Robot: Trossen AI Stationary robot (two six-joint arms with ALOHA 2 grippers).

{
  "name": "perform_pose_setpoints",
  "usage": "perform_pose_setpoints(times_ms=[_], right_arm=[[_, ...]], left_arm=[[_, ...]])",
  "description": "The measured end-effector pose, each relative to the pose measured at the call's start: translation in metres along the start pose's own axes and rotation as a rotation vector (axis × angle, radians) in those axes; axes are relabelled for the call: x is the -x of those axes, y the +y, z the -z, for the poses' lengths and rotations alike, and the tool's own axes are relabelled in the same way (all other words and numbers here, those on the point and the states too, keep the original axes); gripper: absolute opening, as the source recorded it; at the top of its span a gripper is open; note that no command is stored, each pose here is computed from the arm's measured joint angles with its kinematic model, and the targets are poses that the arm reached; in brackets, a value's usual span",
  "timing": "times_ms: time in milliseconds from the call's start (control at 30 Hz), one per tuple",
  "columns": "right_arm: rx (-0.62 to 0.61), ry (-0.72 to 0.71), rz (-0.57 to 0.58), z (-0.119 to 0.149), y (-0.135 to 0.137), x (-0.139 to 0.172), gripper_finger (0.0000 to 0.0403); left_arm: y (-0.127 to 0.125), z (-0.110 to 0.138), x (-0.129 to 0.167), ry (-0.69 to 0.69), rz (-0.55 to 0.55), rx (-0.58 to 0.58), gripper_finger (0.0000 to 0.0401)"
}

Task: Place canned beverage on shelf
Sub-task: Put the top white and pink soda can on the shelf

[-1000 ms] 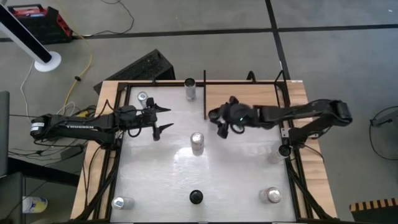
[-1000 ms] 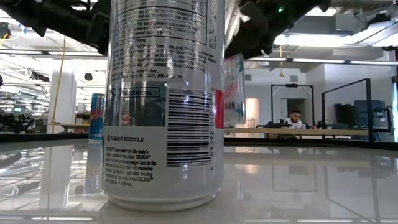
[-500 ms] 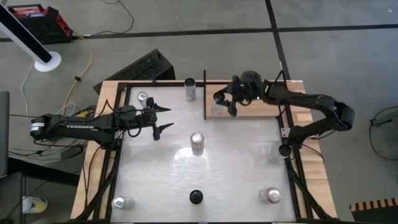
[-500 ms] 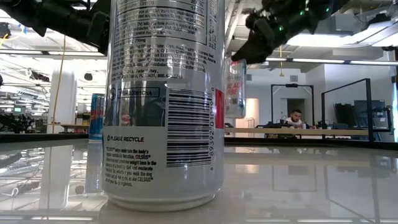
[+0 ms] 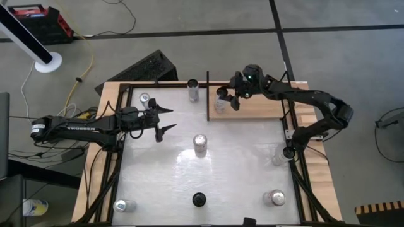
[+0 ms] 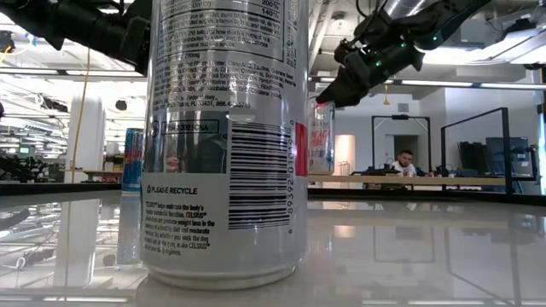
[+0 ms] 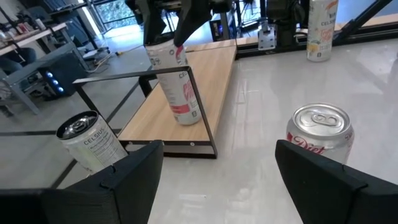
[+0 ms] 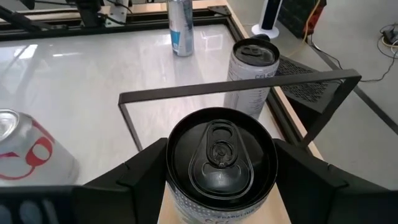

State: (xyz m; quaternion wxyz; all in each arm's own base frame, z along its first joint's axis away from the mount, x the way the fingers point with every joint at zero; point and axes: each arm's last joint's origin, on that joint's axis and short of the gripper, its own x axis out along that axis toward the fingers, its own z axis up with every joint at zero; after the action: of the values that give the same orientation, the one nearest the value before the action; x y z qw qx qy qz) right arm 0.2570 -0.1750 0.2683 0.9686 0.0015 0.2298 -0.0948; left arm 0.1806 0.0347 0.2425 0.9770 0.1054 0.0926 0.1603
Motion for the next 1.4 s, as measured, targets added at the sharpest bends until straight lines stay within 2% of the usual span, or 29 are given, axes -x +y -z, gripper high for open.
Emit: perform_pose_setpoints(times_ms=[167, 400, 567, 800, 967, 1133, 1200, 1300, 1400], right_arm=[[0.002, 0.005, 0.006, 0.001, -0.001, -0.001, 0.0282], [0.022, 0.008, 0.0, -0.001, 0.003, 0.0, 0.0377], [0.032, -0.018, 0.007, -0.013, 0.002, 0.003, 0.0392], [0.047, -0.012, -0.034, -0.05, 0.014, 0.019, 0.0385], [0.061, -0.012, -0.064, -0.061, 0.043, 0.036, 0.0366], [0.075, 0.053, -0.147, -0.049, 0.084, 0.057, 0.0326], [0.064, 0.028, -0.164, -0.04, 0.099, 0.058, 0.0311], [0.039, -0.027, -0.131, -0.016, 0.113, 0.047, 0.0293], [0.028, 0.003, -0.11, 0.014, 0.118, 0.032, 0.028]], left_arm=[[0.0, 0.0, 0.0, -0.002, -0.001, 0.0, 0.0296], [0.0, 0.0, 0.0, -0.002, -0.003, -0.003, 0.0296], [0.0, 0.0, 0.0, -0.002, -0.005, -0.009, 0.0296], [0.0, 0.0, 0.0, 0.002, -0.004, -0.01, 0.0296], [0.0, 0.0, 0.0, 0.005, -0.003, 0.006, 0.0296], [0.0, 0.001, 0.0, 0.014, -0.001, 0.026, 0.0296], [0.0, 0.001, 0.0, 0.015, -0.001, 0.038, 0.0296], [0.0, 0.001, 0.0, 0.016, -0.001, 0.047, 0.0296], [0.0, 0.001, 0.0, 0.016, -0.001, 0.071, 0.0296]])
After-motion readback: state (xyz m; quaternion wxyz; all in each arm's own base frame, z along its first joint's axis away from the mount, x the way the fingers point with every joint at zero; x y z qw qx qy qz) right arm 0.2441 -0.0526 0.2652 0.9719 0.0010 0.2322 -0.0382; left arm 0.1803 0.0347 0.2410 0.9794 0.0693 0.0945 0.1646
